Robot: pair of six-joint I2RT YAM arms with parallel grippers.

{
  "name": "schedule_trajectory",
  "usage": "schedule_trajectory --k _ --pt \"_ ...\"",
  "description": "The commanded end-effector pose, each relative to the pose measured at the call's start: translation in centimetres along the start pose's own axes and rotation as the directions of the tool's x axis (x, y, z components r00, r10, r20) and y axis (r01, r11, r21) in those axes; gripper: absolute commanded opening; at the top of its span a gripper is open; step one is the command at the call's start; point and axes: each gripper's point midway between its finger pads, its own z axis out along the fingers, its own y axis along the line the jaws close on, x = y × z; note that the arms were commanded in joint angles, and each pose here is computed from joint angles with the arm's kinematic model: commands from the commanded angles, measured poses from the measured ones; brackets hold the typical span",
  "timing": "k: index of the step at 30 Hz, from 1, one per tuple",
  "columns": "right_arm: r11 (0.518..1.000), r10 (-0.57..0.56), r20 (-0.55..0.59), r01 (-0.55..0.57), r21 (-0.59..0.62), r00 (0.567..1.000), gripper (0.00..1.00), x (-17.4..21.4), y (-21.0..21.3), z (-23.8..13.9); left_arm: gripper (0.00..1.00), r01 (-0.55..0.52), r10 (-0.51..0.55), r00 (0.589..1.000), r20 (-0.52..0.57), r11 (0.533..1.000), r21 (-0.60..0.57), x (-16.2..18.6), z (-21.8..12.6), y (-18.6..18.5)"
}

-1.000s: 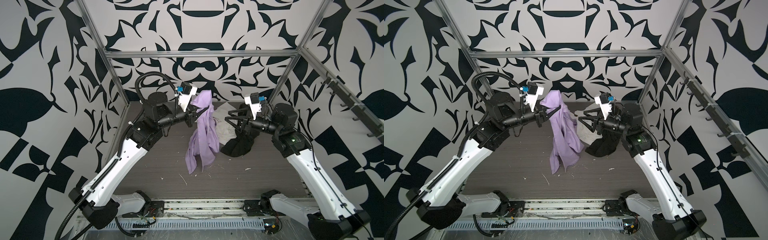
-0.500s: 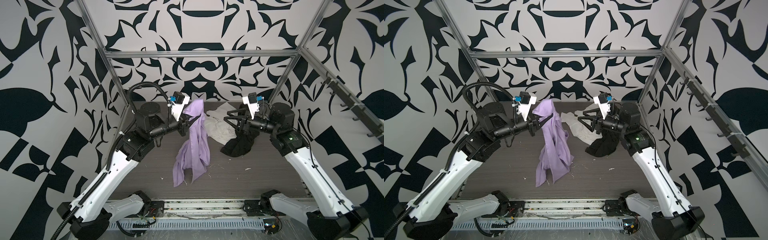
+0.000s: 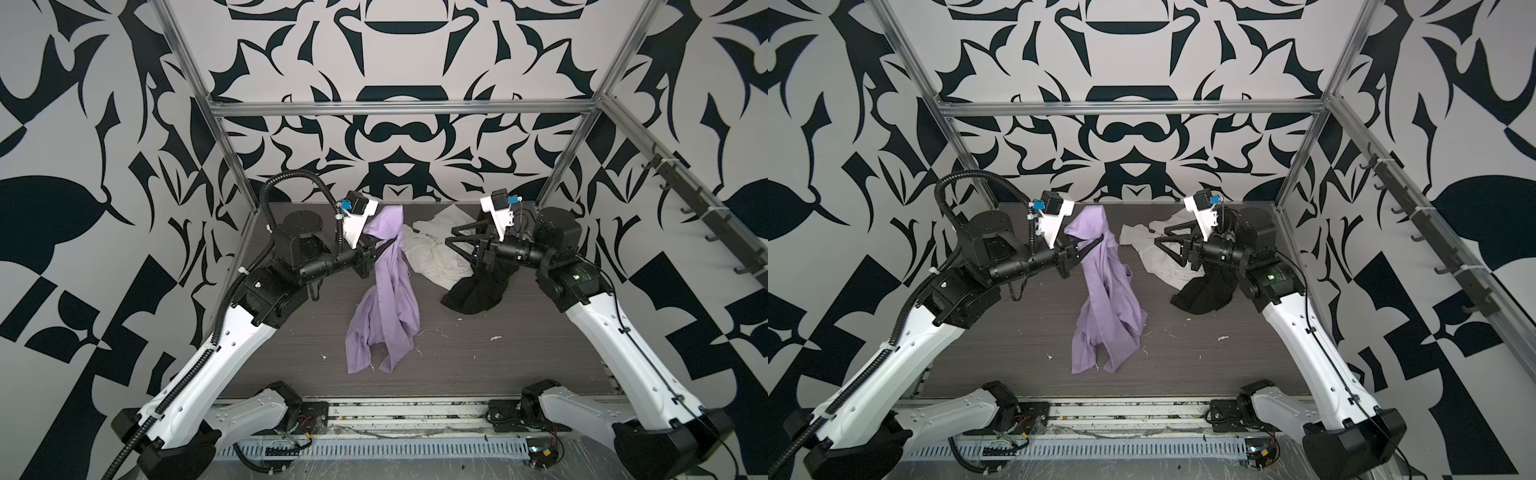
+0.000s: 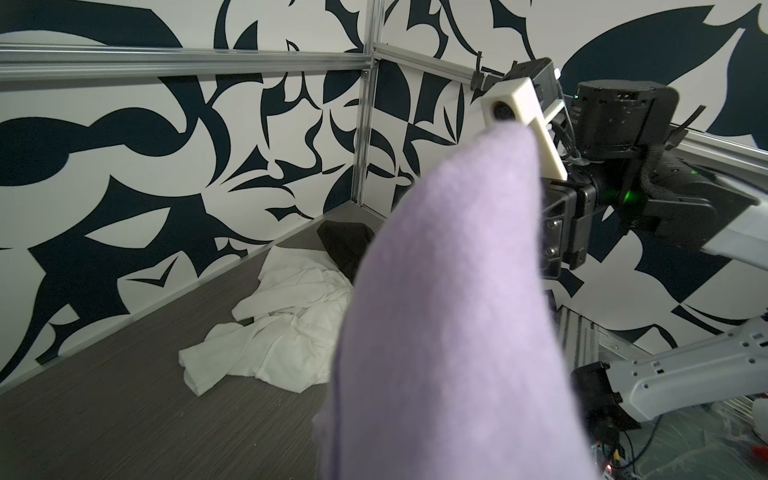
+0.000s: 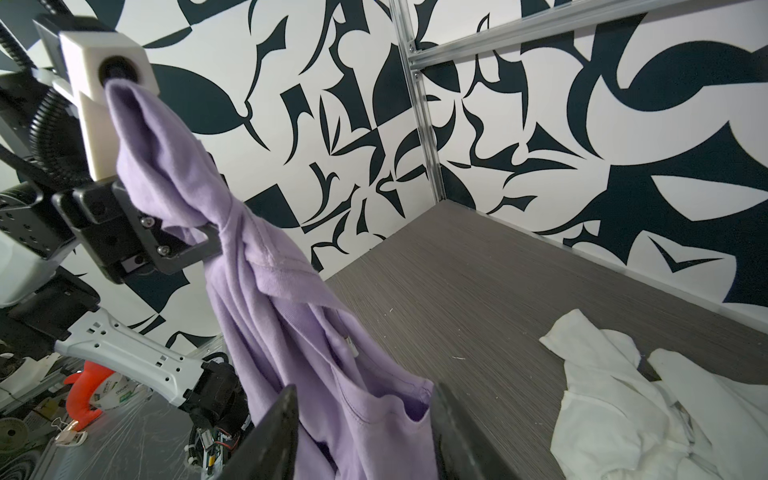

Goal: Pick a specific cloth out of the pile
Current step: 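Open the right gripper and draw it back while the left gripper holds the shirt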

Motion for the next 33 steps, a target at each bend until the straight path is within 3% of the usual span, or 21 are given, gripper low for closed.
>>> schedule_trajectory --k 1,10,20,33 --pt "0.999 -0.007 0.008 0.007 -0.031 1.000 0.53 -0.1 0.6 0.2 0.00 0.008 -0.008 1.000 -0.012 1.000 -0.014 0.6 -0.6 0.1" --pt "0.999 0.035 -0.022 -0.035 -0.023 0.999 0.52 1.8 -0.2 0.6 0.00 0.041 -0.048 0.993 -0.106 0.997 -0.061 4.1 -0.2 1.2" --pt "0.998 0.070 -0.039 -0.070 0.003 0.997 0.52 3.1 -1.3 0.9 0.00 0.211 -0.213 0.960 -0.184 0.977 -0.029 8.6 2.0 1.3" --pt "0.997 0.078 -0.044 -0.077 0.018 0.996 0.51 3.9 -1.4 0.7 0.00 0.219 -0.226 0.950 -0.214 0.974 -0.054 10.1 1.6 1.6"
